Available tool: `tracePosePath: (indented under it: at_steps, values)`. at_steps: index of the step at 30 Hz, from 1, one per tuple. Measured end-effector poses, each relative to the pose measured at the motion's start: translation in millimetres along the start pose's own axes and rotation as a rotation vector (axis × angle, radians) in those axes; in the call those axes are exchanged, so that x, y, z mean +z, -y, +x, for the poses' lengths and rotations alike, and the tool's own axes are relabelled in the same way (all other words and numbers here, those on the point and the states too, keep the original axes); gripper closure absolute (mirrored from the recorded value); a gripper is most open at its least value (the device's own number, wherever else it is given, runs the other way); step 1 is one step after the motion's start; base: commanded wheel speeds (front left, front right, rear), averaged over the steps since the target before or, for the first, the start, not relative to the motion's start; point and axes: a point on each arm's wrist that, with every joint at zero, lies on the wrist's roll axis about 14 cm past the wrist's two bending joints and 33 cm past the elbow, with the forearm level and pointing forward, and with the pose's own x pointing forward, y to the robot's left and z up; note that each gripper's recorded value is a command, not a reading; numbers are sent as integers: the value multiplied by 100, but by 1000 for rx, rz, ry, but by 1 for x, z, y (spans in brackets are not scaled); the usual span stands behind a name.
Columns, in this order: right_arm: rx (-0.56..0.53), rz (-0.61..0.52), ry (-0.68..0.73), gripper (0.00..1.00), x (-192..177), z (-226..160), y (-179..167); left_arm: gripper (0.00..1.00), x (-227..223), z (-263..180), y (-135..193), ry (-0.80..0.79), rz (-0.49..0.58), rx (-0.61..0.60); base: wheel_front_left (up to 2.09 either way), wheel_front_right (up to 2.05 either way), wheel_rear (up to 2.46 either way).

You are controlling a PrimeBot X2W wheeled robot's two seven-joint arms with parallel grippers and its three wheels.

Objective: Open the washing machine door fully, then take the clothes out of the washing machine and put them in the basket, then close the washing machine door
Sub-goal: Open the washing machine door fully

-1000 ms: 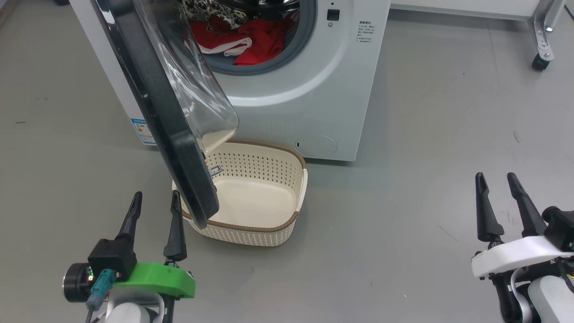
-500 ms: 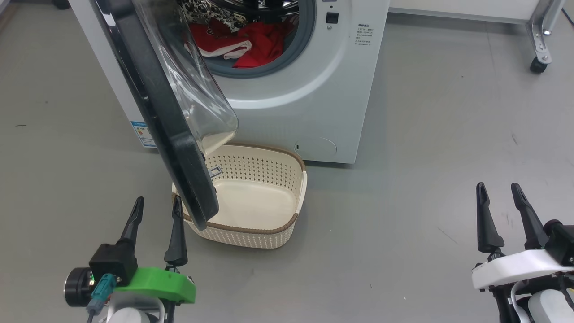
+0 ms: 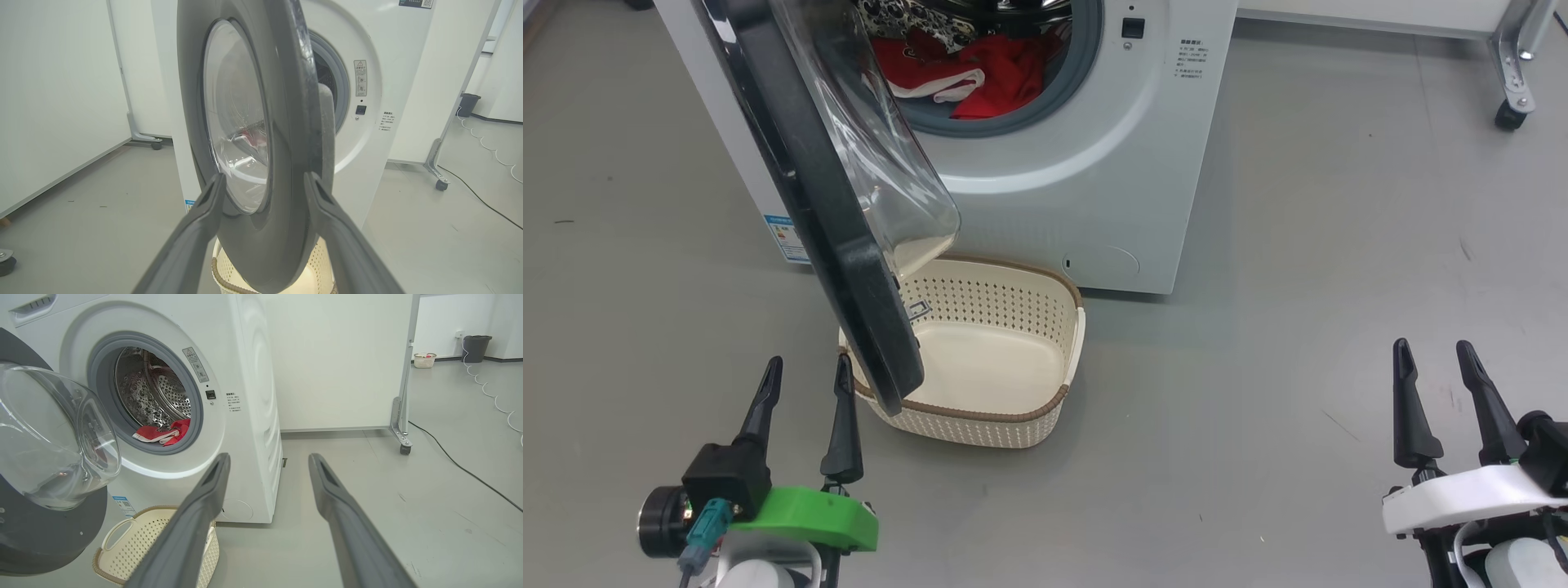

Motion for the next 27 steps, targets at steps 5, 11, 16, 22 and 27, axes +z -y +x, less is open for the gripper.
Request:
tracePosePath:
  at_steps: [5, 11, 16, 22, 27]
  values:
    - [1, -1, 4, 0, 0, 1, 1, 0, -2, 0, -1, -5, 1, 3, 0, 0, 0]
    - [0, -9, -2, 0, -2, 1, 3, 0, -3, 1, -2, -8, 1, 7, 0, 0, 0]
    - [0, -9, -4, 0, -4, 0, 2, 0, -3, 0, -3, -9, 1, 10, 0, 0, 0]
    - [4, -13, -1, 0, -4, 1, 2, 0, -3, 0, -4, -9, 1, 12, 0, 0, 0]
    - [4, -7, 2, 0, -4, 2, 2, 0, -3, 0, -5, -10, 2, 14, 0, 0, 0]
